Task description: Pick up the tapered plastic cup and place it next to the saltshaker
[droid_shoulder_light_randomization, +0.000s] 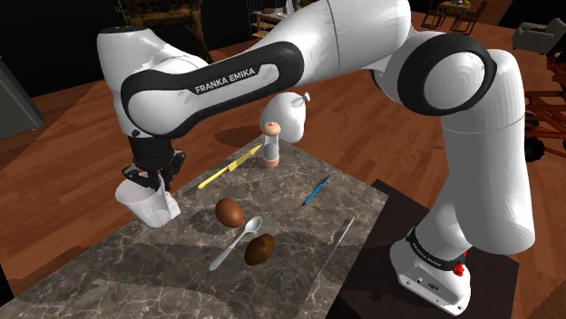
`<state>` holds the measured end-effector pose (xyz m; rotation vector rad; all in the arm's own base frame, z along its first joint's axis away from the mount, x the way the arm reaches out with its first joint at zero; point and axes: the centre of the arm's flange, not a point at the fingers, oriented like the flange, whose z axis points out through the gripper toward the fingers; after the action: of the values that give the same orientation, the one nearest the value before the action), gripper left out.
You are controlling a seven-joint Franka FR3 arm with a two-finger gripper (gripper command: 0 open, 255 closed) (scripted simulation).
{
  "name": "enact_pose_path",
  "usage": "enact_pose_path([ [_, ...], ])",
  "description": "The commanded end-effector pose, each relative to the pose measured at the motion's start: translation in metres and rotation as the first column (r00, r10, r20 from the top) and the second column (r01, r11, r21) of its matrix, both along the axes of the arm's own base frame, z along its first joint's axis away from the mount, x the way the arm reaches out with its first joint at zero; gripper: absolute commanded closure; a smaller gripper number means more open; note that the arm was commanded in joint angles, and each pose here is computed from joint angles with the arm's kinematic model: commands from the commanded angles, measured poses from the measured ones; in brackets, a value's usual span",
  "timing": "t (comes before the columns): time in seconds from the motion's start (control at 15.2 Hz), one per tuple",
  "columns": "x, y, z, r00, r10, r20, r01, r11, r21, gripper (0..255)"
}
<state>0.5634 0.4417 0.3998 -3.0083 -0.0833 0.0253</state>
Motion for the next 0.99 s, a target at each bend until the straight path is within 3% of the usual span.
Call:
enact_pose_path([
  [0.0, 0.0, 0.0, -0.011, 1.0, 0.0, 0.001, 0.0, 1.0, 0.0, 255],
  [0.92, 0.0, 0.0, -0.084, 1.0, 0.0, 0.001, 0.0, 1.0, 0.0, 255],
])
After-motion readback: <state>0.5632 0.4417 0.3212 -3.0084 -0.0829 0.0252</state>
